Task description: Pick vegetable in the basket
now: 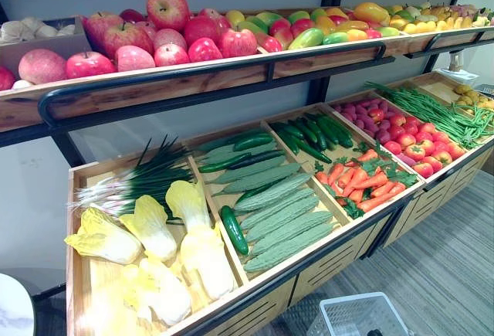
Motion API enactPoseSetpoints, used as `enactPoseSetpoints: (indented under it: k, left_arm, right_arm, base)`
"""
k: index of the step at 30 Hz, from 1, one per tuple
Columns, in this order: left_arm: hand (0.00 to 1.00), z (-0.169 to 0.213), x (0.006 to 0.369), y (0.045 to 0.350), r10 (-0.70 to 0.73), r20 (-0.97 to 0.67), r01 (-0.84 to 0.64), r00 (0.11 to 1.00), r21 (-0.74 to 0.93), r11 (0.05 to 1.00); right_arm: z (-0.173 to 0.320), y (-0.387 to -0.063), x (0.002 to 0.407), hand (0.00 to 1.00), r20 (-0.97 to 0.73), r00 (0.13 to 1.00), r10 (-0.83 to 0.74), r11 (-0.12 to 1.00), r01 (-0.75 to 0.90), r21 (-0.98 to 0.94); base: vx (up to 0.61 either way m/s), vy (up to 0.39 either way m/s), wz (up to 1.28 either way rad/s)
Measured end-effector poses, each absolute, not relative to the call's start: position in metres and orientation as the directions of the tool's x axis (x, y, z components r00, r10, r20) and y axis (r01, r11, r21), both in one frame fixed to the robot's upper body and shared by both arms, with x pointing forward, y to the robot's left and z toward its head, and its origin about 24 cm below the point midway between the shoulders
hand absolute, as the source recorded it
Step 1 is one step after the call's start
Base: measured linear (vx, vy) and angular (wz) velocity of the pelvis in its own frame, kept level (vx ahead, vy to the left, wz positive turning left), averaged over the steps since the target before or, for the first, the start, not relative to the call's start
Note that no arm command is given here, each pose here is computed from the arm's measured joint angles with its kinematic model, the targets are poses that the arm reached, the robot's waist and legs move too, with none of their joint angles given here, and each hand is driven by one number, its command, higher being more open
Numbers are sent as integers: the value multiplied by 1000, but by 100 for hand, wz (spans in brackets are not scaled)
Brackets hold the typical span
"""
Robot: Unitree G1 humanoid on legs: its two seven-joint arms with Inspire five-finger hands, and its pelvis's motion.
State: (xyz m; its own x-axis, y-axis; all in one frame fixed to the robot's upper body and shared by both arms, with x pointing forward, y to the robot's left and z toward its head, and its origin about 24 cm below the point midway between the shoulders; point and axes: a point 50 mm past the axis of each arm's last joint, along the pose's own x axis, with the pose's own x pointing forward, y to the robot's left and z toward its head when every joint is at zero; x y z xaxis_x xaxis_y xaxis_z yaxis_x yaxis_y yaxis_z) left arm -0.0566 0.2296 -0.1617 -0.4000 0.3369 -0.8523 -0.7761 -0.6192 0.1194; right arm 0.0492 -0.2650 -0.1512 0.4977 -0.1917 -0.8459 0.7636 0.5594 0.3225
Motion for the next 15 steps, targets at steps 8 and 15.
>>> enactPoseSetpoints:
  k: [8,15]
  left_arm:
    - [100,-168,-45,228,375,-907,-910,-190,20,-415]
    - [100,-175,11,210,220,-958,-966,185,-136,220]
  right_arm:
    - [-156,-258,52,0,-869,476,-135,612,729,305]
    - [-163,-236,54,0,-890,453,-52,664,682,308]
  base:
    - [-10,-4,2]
    - [10,-1,-4]
